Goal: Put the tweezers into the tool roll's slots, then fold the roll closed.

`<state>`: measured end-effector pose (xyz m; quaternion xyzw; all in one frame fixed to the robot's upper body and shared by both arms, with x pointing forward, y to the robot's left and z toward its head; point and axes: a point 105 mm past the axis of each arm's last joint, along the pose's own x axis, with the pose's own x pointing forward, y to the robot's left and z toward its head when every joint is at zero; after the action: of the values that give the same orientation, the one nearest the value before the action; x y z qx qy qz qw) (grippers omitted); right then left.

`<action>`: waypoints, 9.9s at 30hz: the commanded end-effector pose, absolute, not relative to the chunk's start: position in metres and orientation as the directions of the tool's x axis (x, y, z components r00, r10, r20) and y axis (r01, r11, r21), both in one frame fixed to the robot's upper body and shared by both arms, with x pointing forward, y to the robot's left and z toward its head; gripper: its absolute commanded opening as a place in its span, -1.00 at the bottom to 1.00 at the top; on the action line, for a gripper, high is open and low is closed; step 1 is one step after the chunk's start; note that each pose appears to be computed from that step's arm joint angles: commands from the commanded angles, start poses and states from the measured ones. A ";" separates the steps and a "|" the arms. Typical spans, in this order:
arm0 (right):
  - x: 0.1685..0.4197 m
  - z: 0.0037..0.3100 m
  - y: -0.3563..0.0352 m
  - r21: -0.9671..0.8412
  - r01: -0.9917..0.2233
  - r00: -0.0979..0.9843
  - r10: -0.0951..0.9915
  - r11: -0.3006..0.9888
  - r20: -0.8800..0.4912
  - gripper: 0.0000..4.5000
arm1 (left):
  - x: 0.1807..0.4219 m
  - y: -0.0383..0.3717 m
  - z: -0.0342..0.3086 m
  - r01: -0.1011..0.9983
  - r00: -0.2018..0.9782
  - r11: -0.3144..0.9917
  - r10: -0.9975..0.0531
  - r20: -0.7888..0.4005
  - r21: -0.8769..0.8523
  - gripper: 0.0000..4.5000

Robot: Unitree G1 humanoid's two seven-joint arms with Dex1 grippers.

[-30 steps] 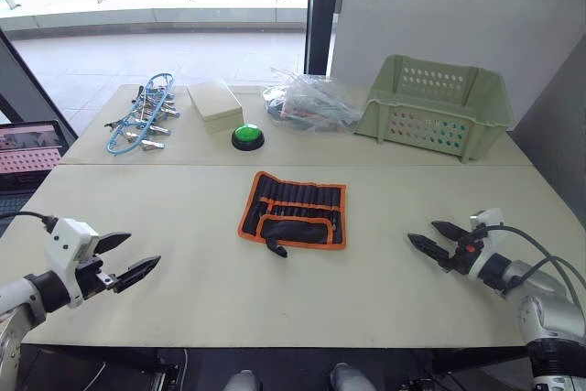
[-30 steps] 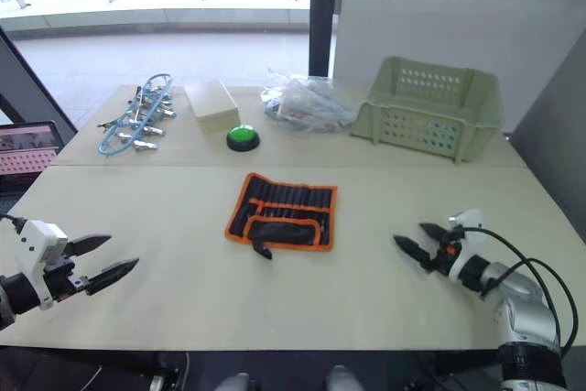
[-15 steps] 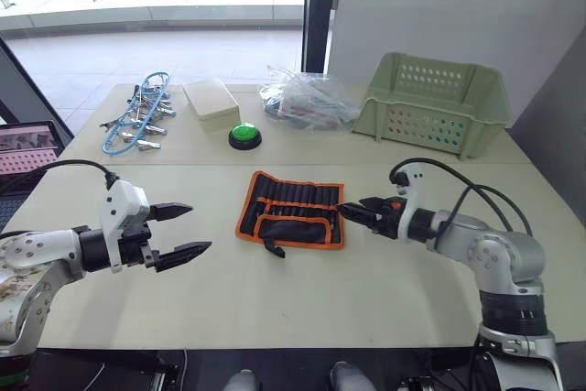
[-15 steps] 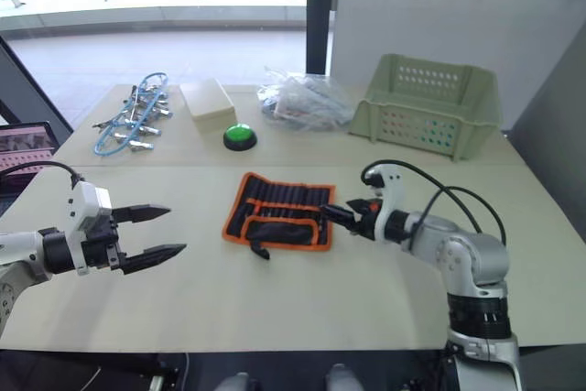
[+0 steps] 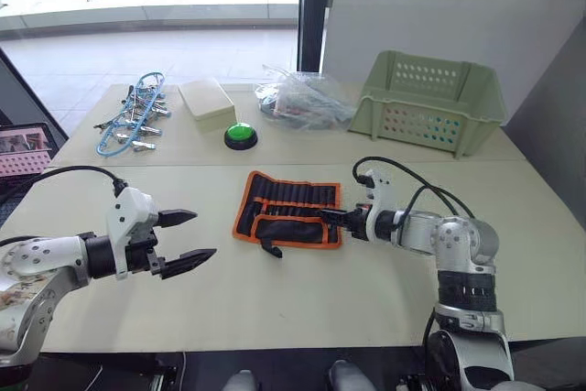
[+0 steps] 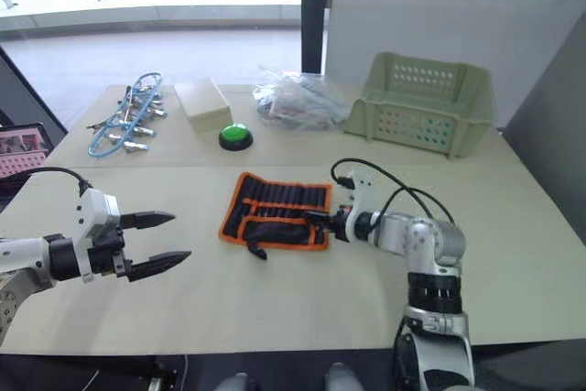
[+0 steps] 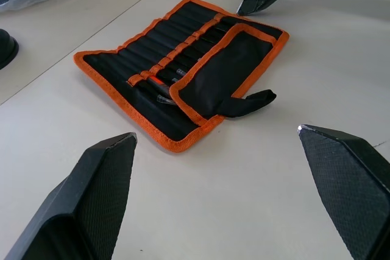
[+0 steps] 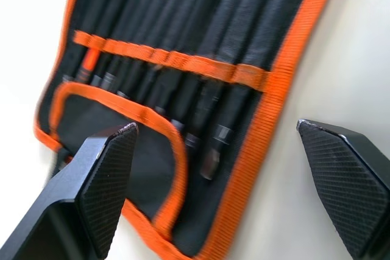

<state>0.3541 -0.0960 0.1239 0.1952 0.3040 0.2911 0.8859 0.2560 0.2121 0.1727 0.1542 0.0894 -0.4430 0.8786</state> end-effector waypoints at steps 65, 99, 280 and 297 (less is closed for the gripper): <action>0.368 0.116 -0.064 0.707 -0.336 0.517 0.749 0.623 -0.414 -0.98 | 0.251 0.214 0.137 0.727 0.686 0.641 -0.675 -0.272 0.245 1.00; 0.348 0.117 -0.062 -0.128 -0.889 0.458 0.859 0.440 -0.229 -0.53 | 0.277 0.179 0.141 0.681 0.682 0.704 -0.710 -0.176 -0.201 1.00; 0.448 0.086 -0.089 -0.126 -0.553 0.809 0.494 0.824 -0.318 -1.00 | 0.346 0.041 0.052 0.824 0.460 0.545 -0.805 -0.375 -0.159 -0.99; 0.413 0.181 -0.155 -0.355 -0.623 0.720 0.688 0.697 0.090 -0.62 | 0.315 0.152 0.159 0.655 0.755 0.723 -0.641 -0.142 0.220 -0.33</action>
<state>0.4183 -0.1480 0.1535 -0.1495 -0.0682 0.3539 0.9207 0.3213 0.1403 0.1480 0.0937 0.0450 -0.3676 0.9242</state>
